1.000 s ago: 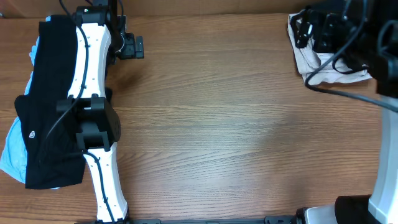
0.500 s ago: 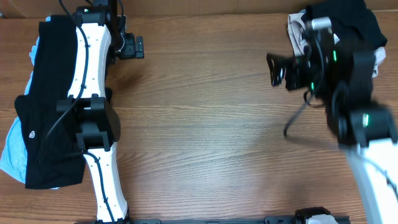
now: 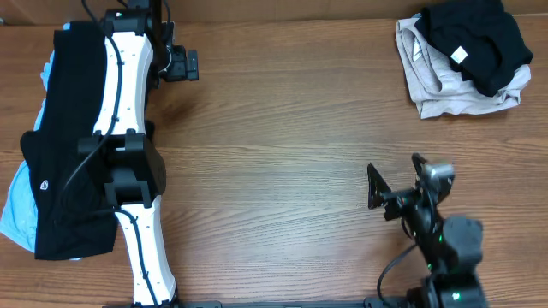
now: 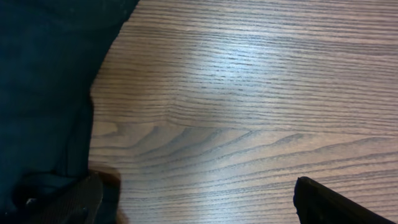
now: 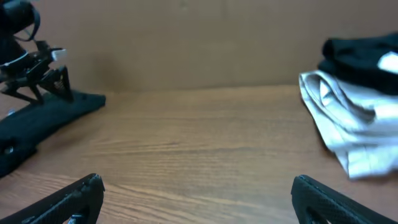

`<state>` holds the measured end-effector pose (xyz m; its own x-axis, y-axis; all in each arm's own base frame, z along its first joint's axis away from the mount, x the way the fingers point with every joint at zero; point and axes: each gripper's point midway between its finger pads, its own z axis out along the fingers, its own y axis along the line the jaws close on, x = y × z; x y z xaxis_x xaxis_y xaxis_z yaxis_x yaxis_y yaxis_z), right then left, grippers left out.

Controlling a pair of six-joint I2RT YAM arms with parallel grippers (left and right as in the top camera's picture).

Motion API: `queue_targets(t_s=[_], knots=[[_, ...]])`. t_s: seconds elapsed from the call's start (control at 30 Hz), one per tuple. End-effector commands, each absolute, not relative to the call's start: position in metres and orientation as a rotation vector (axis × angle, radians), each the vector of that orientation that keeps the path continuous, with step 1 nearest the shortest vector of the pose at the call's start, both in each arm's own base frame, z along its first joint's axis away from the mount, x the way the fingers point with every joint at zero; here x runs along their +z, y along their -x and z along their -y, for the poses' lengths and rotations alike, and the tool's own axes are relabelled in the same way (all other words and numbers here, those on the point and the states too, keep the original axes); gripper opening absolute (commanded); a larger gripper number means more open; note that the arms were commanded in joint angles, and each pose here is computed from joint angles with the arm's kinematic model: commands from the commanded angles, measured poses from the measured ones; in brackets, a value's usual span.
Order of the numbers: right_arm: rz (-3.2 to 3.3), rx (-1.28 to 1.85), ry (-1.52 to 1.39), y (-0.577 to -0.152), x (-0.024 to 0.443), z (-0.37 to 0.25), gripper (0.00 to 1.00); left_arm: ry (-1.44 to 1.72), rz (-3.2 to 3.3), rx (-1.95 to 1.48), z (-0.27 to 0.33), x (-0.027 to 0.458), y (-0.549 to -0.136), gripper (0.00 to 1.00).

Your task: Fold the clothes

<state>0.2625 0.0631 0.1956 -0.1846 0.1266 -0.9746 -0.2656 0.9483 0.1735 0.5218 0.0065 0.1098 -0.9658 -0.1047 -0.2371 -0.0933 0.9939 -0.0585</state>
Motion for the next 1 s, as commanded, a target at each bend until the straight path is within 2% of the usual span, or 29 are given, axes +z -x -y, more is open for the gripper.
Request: queue_targets(t_s=[0.0, 0.33, 0.63, 0.97], knots=[[-1.691, 0.368, 0.018, -0.254, 0.179, -0.055, 1.0, 0.159, -2.902, -0.084, -0.001, 0.108, -0.521, 1.0], [-1.717, 0.378, 0.021, -0.245, 0.145, -0.056, 1.0, 0.159, -2.902, -0.084, -0.001, 0.108, -0.521, 1.0], [-1.708, 0.378, 0.021, -0.245, 0.147, -0.055, 1.0, 0.159, -2.902, -0.084, -0.001, 0.108, -0.521, 1.0], [-1.595, 0.382, 0.031, -0.24, 0.173, -0.055, 1.0, 0.159, -2.902, -0.084, -0.001, 0.108, -0.521, 1.0]])
